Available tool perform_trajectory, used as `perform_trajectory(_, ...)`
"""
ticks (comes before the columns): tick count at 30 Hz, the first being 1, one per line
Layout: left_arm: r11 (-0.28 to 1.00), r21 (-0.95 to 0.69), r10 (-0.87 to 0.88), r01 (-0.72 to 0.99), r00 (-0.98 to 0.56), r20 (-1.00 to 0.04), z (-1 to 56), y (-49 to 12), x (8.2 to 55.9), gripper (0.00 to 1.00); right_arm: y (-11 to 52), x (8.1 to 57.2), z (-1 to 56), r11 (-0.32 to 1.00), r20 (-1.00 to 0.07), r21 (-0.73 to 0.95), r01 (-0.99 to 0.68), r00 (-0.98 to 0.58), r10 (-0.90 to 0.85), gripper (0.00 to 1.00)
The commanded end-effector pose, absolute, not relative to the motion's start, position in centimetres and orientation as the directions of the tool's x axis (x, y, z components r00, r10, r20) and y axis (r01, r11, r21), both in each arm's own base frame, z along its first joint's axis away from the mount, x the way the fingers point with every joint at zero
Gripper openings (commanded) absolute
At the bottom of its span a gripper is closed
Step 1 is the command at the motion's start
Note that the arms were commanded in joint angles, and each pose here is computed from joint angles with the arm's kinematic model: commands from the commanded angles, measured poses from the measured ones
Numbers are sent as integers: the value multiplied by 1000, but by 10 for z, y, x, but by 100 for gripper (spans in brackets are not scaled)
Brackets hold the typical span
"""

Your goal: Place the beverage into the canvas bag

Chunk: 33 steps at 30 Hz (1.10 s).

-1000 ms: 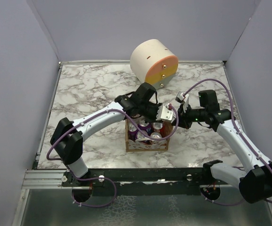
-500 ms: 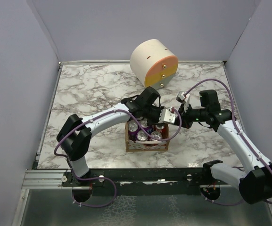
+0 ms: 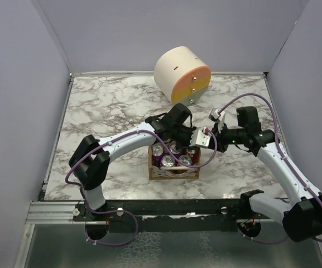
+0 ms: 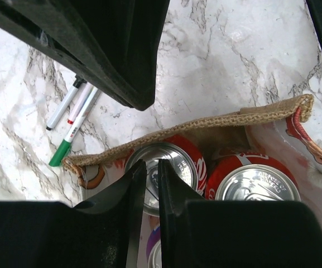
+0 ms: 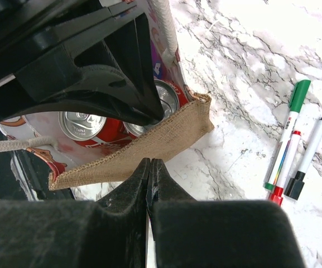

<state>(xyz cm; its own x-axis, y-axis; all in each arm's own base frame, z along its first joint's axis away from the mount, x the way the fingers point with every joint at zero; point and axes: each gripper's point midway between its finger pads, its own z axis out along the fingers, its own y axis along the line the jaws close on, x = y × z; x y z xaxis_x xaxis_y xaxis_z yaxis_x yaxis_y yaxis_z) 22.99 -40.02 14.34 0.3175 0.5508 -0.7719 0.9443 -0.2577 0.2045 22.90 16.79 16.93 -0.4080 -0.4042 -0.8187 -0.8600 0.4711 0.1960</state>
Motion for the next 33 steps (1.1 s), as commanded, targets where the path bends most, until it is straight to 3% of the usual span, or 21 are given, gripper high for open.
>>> perform_trajectory(1, -263, 200, 569, 944, 319, -758, 169, -391, 222, 20, 167, 232, 177, 466, -839, 161, -870, -369, -399, 1)
perform_trajectory(10, -232, 284, 542, 930, 366, -756, 224, -370, 219, 25, 153, 255, 202, 553, -848, 87, -829, -353, -396, 4)
perform_trajectory(16, -209, 256, 483, 944, 327, -812, 264, -346, 210, 24, 127, 282, 211, 679, -835, 17, -734, -384, -394, 6)
perform_trajectory(19, -149, 251, 441, 956, 291, -849, 287, -326, 219, 25, 109, 295, 215, 740, -832, -17, -672, -401, -384, 9)
perform_trajectory(22, -4, 264, 428, 965, 240, -871, 305, -297, 248, 30, 91, 307, 218, 791, -827, -53, -610, -417, -377, 14)
perform_trajectory(24, 128, 278, 432, 952, 199, -880, 314, -273, 271, 36, 79, 313, 219, 820, -816, -87, -566, -431, -384, 21)
perform_trajectory(29, 485, 309, 443, 818, 75, -893, 325, -204, 326, 50, 57, 327, 224, 858, -794, -155, -489, -455, -403, 55)
perform_trajectory(31, 633, 296, 420, 715, 5, -908, 327, -172, 344, 63, 51, 331, 226, 867, -787, -171, -468, -464, -406, 71)
perform_trajectory(33, 771, 278, 377, 572, -58, -925, 331, -138, 359, 85, 48, 334, 230, 872, -784, -185, -453, -467, -409, 83)
